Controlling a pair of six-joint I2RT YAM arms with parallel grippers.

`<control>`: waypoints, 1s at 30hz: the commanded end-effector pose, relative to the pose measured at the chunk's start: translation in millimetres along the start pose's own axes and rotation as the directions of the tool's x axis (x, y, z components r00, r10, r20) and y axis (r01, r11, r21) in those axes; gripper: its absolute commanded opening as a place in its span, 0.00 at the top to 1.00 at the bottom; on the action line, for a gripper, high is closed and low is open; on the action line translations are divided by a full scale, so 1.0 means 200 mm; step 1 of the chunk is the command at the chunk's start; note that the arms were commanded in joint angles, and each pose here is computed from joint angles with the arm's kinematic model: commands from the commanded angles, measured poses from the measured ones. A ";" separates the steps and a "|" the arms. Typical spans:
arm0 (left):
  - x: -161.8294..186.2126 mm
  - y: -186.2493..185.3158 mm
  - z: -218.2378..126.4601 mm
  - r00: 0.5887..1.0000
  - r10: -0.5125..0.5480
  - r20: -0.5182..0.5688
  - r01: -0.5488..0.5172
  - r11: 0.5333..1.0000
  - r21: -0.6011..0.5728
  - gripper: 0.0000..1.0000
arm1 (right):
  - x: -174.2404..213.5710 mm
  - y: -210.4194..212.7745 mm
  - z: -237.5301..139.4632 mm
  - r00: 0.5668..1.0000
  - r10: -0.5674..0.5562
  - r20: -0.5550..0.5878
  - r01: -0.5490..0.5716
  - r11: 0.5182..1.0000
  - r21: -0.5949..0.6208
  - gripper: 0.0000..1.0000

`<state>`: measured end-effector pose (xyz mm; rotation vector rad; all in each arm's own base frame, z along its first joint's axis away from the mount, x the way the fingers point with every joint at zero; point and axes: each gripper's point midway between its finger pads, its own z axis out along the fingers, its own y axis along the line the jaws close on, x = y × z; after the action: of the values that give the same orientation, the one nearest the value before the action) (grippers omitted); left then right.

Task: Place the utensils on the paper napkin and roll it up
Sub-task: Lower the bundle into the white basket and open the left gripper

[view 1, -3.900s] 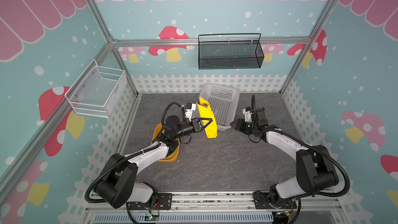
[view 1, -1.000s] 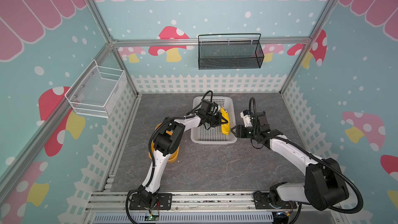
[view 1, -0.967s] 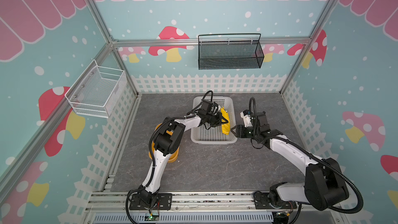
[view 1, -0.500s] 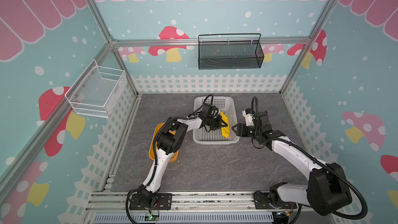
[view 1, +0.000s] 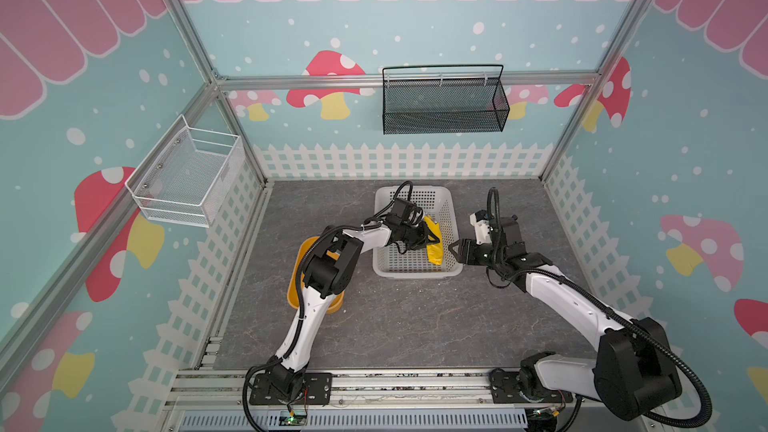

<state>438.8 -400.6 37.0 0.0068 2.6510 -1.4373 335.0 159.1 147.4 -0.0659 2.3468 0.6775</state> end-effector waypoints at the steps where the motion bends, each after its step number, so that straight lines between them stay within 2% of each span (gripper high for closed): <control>1: 0.01 0.09 0.01 1.000 -0.003 0.004 0.003 0.996 -0.088 0.74 | 0.00 0.01 -0.02 1.000 -0.006 0.017 0.006 1.000 -0.003 0.38; 9: 0.00 0.07 -0.05 0.999 0.030 0.028 -0.026 0.990 -0.139 0.66 | -0.01 0.00 -0.03 1.000 -0.009 0.025 0.009 1.000 0.003 0.38; 16: -0.03 0.05 -0.12 0.997 0.062 0.054 -0.050 0.979 -0.197 0.51 | -0.01 0.00 -0.04 0.999 -0.012 0.029 0.012 1.000 0.011 0.38; 20: -0.03 0.04 -0.15 0.995 0.079 0.061 -0.063 0.971 -0.232 0.46 | -0.01 0.00 -0.05 0.999 -0.015 0.033 0.014 1.000 0.016 0.38; 21: -0.04 0.04 -0.16 0.994 0.085 0.066 -0.067 0.968 -0.243 0.44 | -0.01 0.00 -0.05 0.999 -0.015 0.033 0.014 1.000 0.017 0.38; 22: -0.04 0.04 -0.17 0.994 0.089 0.069 -0.069 0.965 -0.252 0.31 | -0.01 0.00 -0.05 0.999 -0.015 0.034 0.014 1.000 0.017 0.38; 23: -0.04 0.04 -0.18 0.993 0.093 0.068 -0.072 0.963 -0.261 0.29 | -0.02 0.00 -0.05 0.999 -0.016 0.035 0.015 1.000 0.017 0.38; 30: -0.09 0.00 -0.31 0.984 0.137 0.112 -0.092 0.936 -0.339 0.25 | -0.02 -0.01 -0.05 0.999 -0.022 0.035 0.022 1.000 0.022 0.38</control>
<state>445.2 -365.8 55.2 0.0303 2.7056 -1.0293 334.5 154.9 152.5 -0.0570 2.3265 0.6544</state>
